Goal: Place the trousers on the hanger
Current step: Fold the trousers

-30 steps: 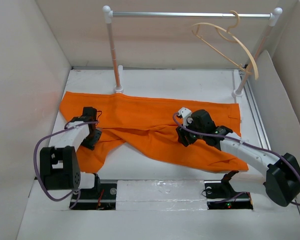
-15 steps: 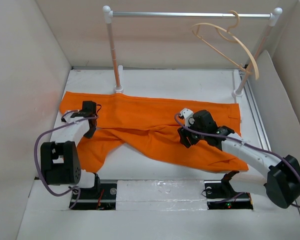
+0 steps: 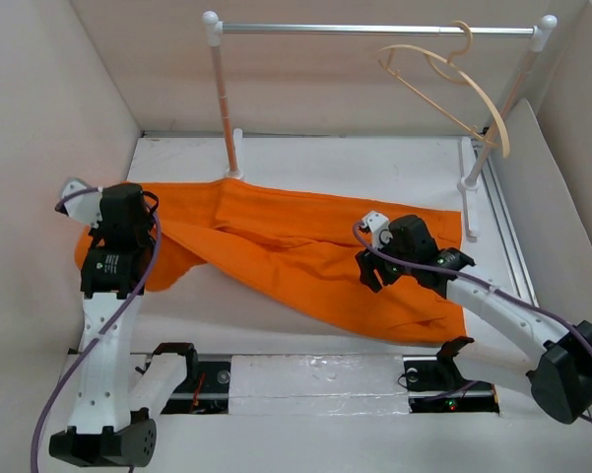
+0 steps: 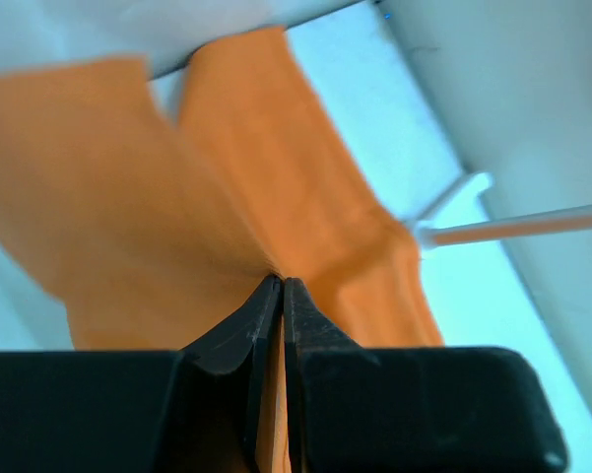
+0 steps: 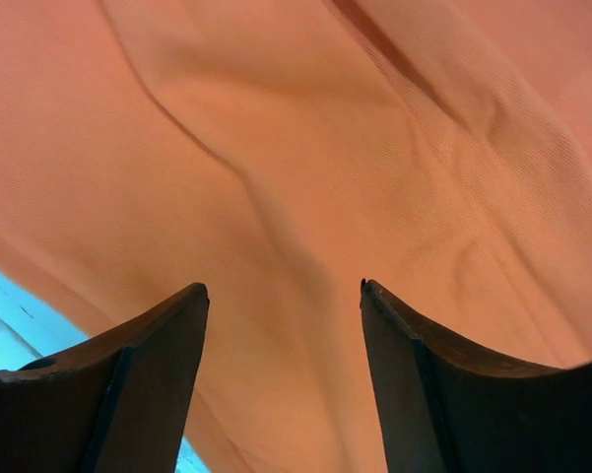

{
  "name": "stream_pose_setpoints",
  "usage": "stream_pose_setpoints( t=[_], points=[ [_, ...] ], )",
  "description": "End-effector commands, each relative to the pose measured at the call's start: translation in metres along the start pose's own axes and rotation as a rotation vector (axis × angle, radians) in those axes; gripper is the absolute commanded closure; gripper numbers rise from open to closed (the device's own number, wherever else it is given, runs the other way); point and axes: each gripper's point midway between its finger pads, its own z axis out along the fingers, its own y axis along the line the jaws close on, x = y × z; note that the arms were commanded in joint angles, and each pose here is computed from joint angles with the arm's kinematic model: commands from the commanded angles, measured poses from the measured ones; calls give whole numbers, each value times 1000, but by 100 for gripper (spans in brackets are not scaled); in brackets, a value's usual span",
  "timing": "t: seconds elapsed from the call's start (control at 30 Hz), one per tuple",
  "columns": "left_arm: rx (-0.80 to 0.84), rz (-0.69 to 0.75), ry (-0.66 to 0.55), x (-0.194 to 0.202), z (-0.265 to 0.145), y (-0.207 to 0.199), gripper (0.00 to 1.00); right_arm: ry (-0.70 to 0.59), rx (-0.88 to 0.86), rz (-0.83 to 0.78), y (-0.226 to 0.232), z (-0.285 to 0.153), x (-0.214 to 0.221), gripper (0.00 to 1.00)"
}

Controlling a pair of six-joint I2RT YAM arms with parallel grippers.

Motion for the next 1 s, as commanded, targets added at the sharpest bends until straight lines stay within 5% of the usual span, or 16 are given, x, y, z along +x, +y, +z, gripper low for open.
stream_pose_setpoints(
  t=[0.0, 0.17, 0.37, 0.47, 0.63, 0.67, 0.73, 0.83, 0.97],
  points=[
    [26, 51, -67, -36, -17, -18, 100, 8, -7, -17, -1, -2, -7, 30],
    [78, 112, -22, -21, -13, -23, 100, 84, 55, 33, -22, 5, 15, 28],
    [118, 55, -56, -33, -9, -44, 100, -45, 189, 151, -62, -34, -5, 28],
    [47, 17, -82, -26, -15, -8, 100, -102, 340, 221, -97, -64, -8, 23],
    [-125, -47, -6, 54, 0, 83, 100, -162, 479, 483, -161, -87, 17, 21],
    [-76, -45, -11, 51, -4, 78, 96, -165, 454, 525, -164, -84, 20, 21],
    [-25, -72, 5, 48, -8, 61, 58, -186, 471, 675, -189, -79, 38, 20],
    [-4, -75, -71, 13, -18, 32, 27, -242, 457, 821, -213, -77, 47, 18],
    [103, -98, -197, -42, -37, -16, 22, -220, 542, 945, -254, -69, 82, 12]
  ],
)
